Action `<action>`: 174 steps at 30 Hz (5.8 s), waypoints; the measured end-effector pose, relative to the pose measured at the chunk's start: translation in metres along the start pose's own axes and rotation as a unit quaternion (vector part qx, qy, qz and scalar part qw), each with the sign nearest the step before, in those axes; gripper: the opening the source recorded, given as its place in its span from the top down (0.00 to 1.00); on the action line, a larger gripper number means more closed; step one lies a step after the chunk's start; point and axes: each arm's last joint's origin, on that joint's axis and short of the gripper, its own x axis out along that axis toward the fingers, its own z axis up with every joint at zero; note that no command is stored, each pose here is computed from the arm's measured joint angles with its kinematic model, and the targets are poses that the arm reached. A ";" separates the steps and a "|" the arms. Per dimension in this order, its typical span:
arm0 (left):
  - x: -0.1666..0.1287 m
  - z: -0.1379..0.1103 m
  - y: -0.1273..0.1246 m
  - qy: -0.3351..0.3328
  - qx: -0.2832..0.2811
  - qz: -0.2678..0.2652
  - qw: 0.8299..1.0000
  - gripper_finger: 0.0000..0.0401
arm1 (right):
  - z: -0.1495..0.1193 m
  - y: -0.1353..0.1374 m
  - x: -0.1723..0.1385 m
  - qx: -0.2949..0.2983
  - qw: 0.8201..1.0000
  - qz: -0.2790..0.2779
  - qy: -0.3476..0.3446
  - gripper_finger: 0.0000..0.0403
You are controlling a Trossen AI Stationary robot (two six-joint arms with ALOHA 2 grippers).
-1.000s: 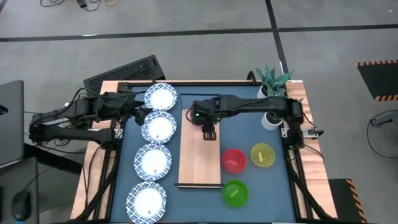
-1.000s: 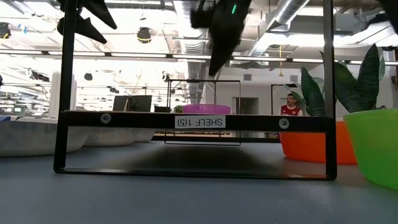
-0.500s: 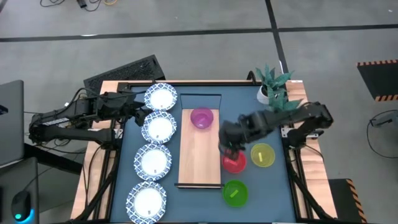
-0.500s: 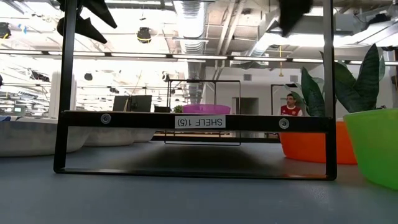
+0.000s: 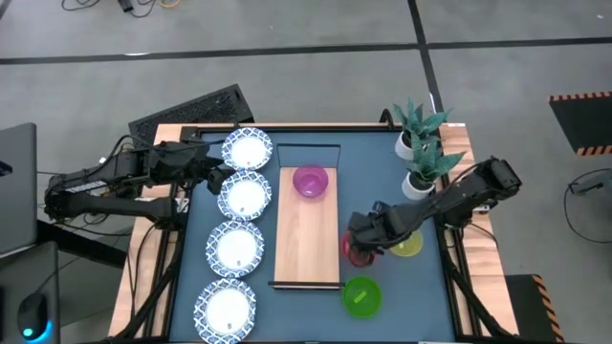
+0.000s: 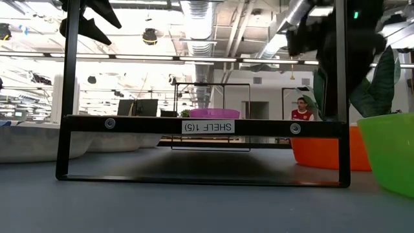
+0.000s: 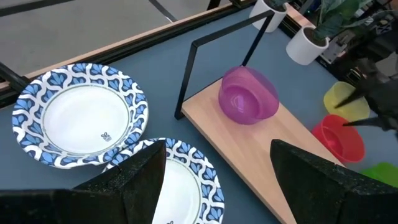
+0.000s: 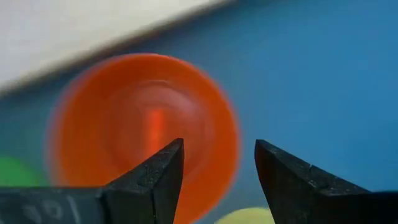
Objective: Place and stack bowls onto a shelf
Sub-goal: Stack the orange bowl on top of the purple bowl on the shelf, then stack the yellow bowl on top of the orange bowl on the shelf
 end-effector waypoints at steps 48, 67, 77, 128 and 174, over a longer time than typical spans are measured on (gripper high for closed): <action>0.000 -0.001 0.001 0.002 -0.009 0.005 1.000 0.32 | 0.110 -0.144 -0.096 0.266 0.957 0.055 -0.097 0.94; 0.000 -0.003 0.002 0.013 -0.007 0.012 1.000 0.32 | 0.188 -0.143 -0.025 0.236 0.969 0.077 -0.014 0.94; 0.000 -0.003 0.002 0.013 -0.003 0.014 1.000 0.32 | 0.196 -0.155 -0.006 0.248 0.966 0.076 -0.007 0.94; 0.000 -0.003 0.003 0.015 -0.002 0.017 1.000 0.32 | 0.204 -0.154 0.013 0.230 0.971 0.054 -0.022 0.81; 0.000 -0.004 0.002 0.027 -0.018 -0.002 0.999 0.32 | -0.108 -0.038 -0.023 0.585 0.774 -0.172 0.171 0.46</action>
